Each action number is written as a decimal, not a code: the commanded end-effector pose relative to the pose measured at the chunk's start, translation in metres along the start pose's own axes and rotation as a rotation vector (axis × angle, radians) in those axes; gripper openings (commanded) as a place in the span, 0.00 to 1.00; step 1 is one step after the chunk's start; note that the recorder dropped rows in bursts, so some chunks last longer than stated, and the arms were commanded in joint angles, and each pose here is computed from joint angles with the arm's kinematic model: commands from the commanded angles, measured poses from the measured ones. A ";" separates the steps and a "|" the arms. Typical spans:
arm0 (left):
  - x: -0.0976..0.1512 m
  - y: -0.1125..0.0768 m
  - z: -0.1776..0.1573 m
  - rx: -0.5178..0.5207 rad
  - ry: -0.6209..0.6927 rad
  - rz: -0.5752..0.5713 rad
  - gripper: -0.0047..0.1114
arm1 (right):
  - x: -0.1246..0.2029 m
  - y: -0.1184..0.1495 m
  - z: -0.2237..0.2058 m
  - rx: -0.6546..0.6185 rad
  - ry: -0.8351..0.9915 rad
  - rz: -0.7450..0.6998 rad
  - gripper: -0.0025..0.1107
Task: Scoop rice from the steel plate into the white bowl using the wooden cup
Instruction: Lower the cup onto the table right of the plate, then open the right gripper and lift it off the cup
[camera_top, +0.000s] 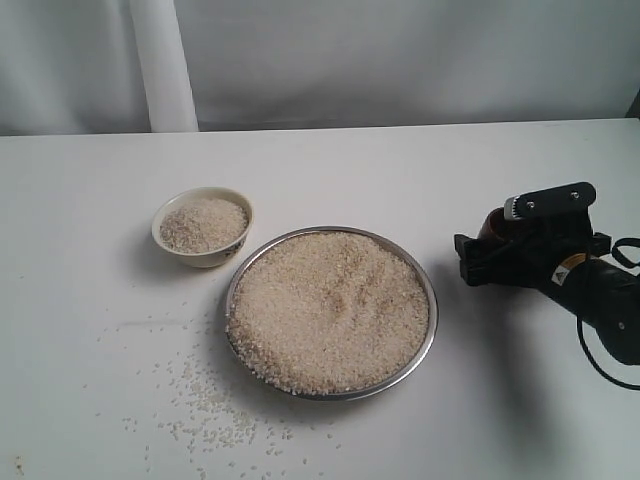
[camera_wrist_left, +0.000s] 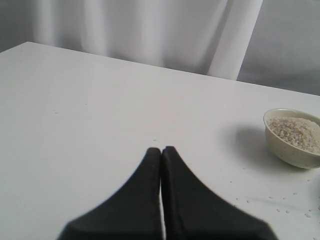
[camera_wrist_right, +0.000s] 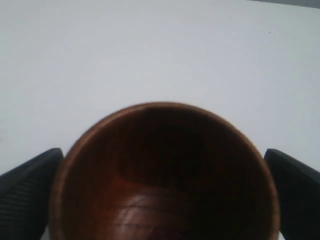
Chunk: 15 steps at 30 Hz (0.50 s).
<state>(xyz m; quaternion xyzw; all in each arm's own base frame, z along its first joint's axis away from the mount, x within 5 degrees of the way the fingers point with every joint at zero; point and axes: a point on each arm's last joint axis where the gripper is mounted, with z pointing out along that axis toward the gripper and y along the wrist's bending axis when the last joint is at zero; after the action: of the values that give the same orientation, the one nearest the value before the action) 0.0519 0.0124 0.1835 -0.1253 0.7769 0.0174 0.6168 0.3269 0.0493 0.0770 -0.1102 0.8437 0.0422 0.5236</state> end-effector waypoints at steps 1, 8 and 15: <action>0.000 0.000 0.001 0.003 0.003 -0.005 0.04 | -0.023 0.000 -0.009 -0.005 -0.087 -0.017 0.88; 0.000 0.000 0.001 0.003 0.003 -0.005 0.04 | -0.057 0.000 -0.026 -0.025 -0.180 -0.011 0.88; 0.000 0.000 0.001 0.003 0.003 -0.005 0.04 | -0.068 0.001 -0.035 -0.039 -0.178 -0.023 0.88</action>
<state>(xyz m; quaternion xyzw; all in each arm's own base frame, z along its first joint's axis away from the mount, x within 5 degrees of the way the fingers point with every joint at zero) 0.0519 0.0124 0.1835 -0.1253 0.7769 0.0174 0.6168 0.3264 0.0532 0.1513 -0.1193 0.7876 0.0599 0.6016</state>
